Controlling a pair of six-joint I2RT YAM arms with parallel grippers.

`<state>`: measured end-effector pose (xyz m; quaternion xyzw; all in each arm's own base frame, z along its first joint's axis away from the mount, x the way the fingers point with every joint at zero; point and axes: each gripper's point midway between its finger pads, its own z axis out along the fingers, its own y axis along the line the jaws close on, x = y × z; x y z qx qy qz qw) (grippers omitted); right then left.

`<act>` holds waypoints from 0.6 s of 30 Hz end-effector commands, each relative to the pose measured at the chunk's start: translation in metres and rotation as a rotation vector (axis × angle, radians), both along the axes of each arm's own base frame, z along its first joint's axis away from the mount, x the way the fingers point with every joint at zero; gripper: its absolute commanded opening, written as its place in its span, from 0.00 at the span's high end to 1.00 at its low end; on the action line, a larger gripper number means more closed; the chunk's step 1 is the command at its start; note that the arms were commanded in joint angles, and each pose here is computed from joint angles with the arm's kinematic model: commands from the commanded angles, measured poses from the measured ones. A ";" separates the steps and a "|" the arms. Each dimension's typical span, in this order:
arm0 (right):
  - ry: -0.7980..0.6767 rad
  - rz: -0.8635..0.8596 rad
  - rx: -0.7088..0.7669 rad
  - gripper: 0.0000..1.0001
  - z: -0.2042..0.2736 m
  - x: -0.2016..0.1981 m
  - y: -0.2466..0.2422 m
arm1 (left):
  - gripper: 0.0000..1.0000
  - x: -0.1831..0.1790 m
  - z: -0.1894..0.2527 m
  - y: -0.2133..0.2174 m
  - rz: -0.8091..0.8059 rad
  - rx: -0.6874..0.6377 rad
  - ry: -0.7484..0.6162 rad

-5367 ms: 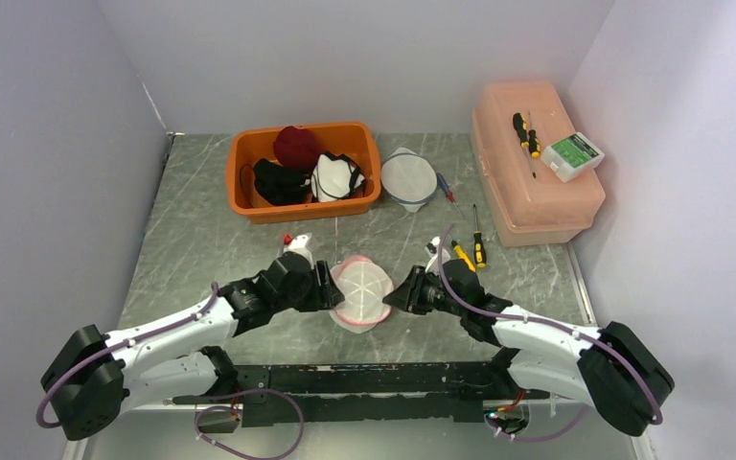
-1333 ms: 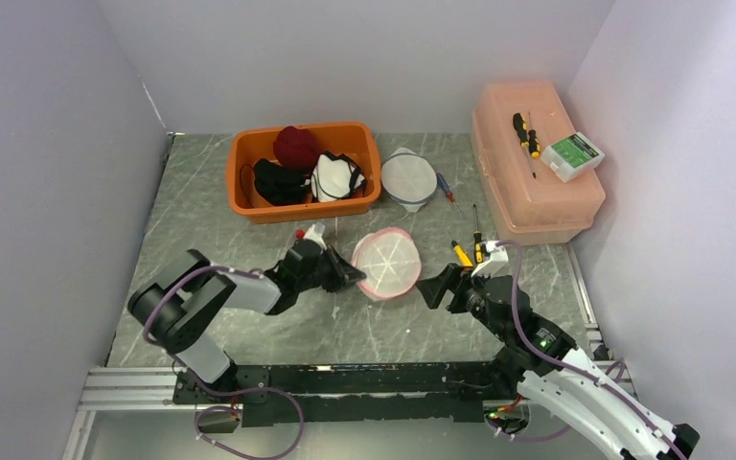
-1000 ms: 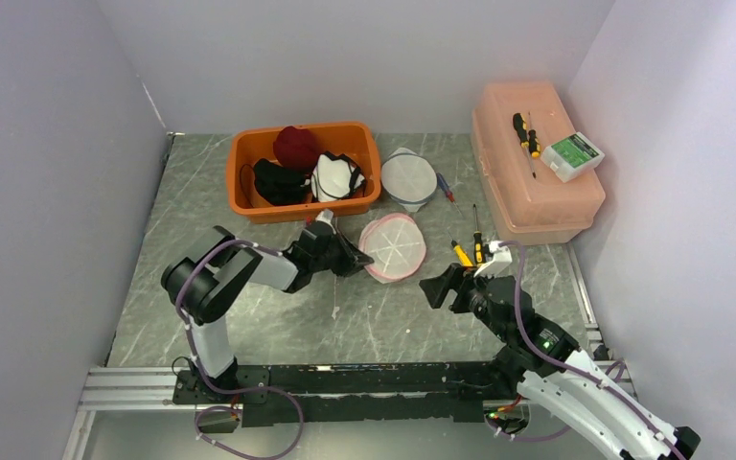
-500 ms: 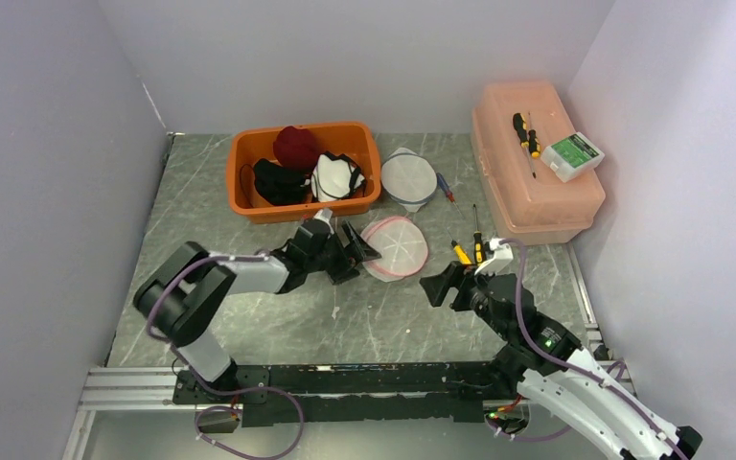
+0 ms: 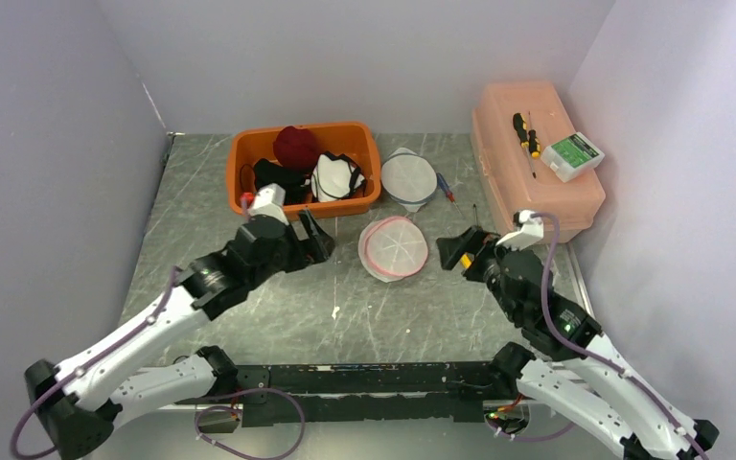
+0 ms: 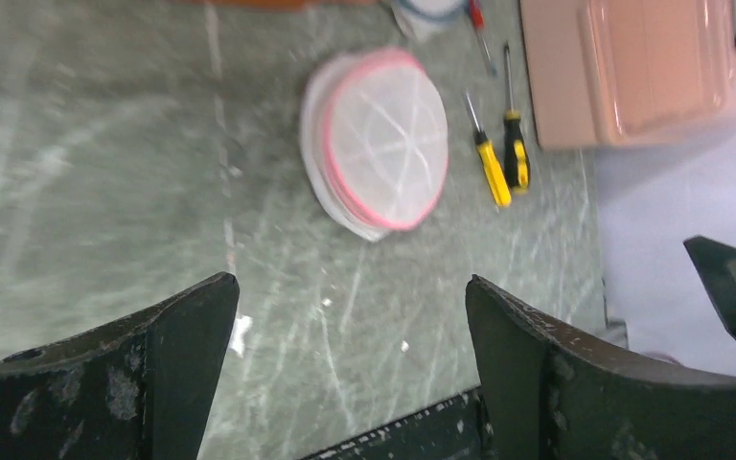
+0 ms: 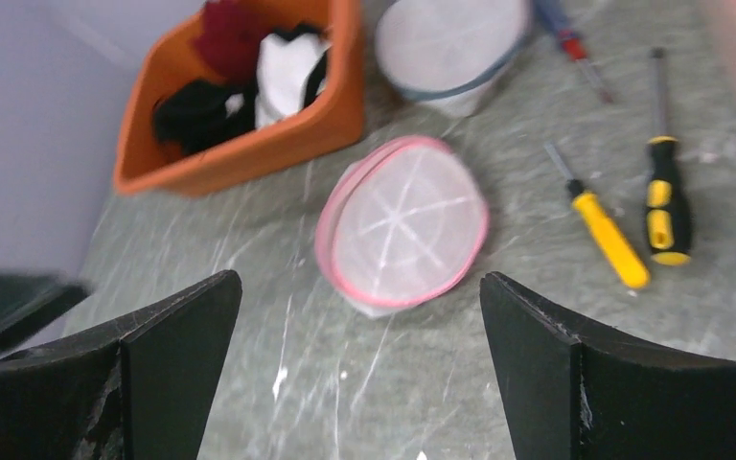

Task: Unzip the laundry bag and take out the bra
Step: Reset both arms

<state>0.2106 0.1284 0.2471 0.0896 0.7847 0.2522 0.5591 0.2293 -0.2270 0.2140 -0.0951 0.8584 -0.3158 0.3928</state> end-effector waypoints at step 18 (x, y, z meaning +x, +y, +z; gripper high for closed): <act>0.000 -0.236 0.000 0.00 -0.010 0.030 -0.018 | 0.06 -0.011 0.031 0.138 0.261 0.475 -0.210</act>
